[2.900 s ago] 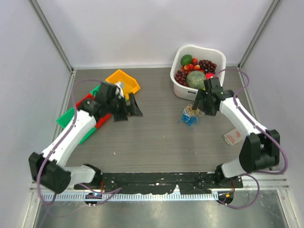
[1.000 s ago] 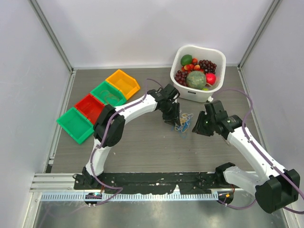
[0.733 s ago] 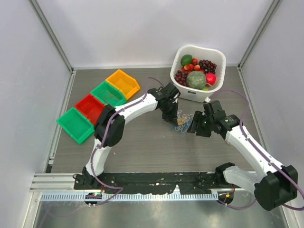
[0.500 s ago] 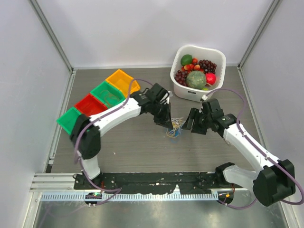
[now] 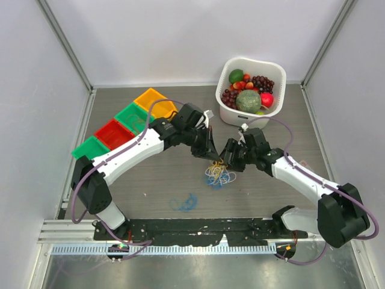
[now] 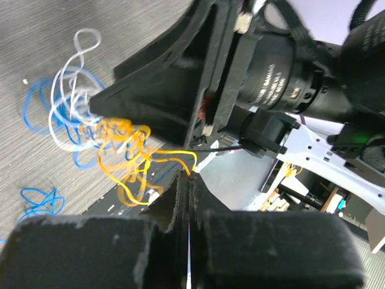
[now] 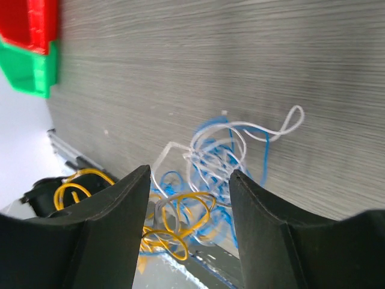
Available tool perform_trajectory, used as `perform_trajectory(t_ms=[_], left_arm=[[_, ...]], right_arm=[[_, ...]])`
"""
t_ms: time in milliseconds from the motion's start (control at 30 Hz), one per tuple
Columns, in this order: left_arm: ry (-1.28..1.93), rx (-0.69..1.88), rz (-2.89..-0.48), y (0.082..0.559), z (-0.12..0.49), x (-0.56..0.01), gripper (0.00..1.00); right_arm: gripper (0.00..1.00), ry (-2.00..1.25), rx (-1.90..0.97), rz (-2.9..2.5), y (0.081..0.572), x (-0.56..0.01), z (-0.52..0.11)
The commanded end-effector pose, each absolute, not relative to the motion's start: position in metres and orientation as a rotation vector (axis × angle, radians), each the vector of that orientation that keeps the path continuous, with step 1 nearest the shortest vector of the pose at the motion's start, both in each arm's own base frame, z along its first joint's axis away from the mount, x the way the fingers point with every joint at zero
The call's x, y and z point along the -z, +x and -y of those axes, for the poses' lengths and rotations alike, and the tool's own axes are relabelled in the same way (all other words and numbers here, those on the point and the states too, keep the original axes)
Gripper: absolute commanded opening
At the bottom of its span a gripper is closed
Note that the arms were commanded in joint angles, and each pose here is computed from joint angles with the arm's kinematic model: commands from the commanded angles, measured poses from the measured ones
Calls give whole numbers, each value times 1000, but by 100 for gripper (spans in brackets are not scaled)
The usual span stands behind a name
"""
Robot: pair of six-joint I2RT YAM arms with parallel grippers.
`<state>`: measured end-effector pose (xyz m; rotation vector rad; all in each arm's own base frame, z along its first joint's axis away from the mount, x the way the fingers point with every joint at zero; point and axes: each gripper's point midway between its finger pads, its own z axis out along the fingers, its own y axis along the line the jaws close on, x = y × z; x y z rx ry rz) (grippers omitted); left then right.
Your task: Untangle the cables
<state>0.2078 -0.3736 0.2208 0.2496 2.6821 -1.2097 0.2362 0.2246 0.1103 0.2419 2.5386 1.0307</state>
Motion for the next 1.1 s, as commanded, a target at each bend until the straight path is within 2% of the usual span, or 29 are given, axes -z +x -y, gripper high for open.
perform_trajectory(t_ms=[0,67,133,300,500,533,567,633,700,733,767,833,867,933,1067], left_arm=[[216,1152,-2656,211,364,-236,0],[191,1093,-2691,211,356,-229,0],[200,1073,-2708,209,354,-226,0],[242,1071,-2692,215,358,-234,0],[322,1153,-2714,214,373,-236,0],[334,1120,-2761,210,370,-231,14],[330,1023,-2805,212,360,-223,34],[328,809,-2851,211,336,-206,59],[330,710,-2835,205,313,-196,70],[330,690,-2839,199,304,-188,71],[332,699,-2823,195,299,-186,66],[344,709,-2835,183,289,-169,47],[368,734,-2839,177,289,-162,45],[412,755,-2881,167,287,-138,47],[477,693,-3011,153,283,-105,57]], right_arm=[[61,286,-770,-2554,244,-109,-180],[62,293,-597,-2555,247,-112,-146],[64,267,-550,-2526,248,-122,-130],[64,46,-998,-2409,230,-159,-183],[64,88,-1071,-2385,222,-160,-198],[64,131,-1031,-2390,225,-156,-193],[63,140,-998,-2405,224,-152,-189],[63,164,-893,-2441,226,-144,-177],[63,166,-795,-2488,229,-137,-168],[63,159,-770,-2509,228,-138,-166],[63,147,-738,-2514,230,-137,-163],[62,118,-708,-2507,231,-142,-160],[62,106,-707,-2495,232,-146,-159],[62,79,-718,-2480,231,-150,-161],[62,82,-748,-2493,227,-148,-164]])
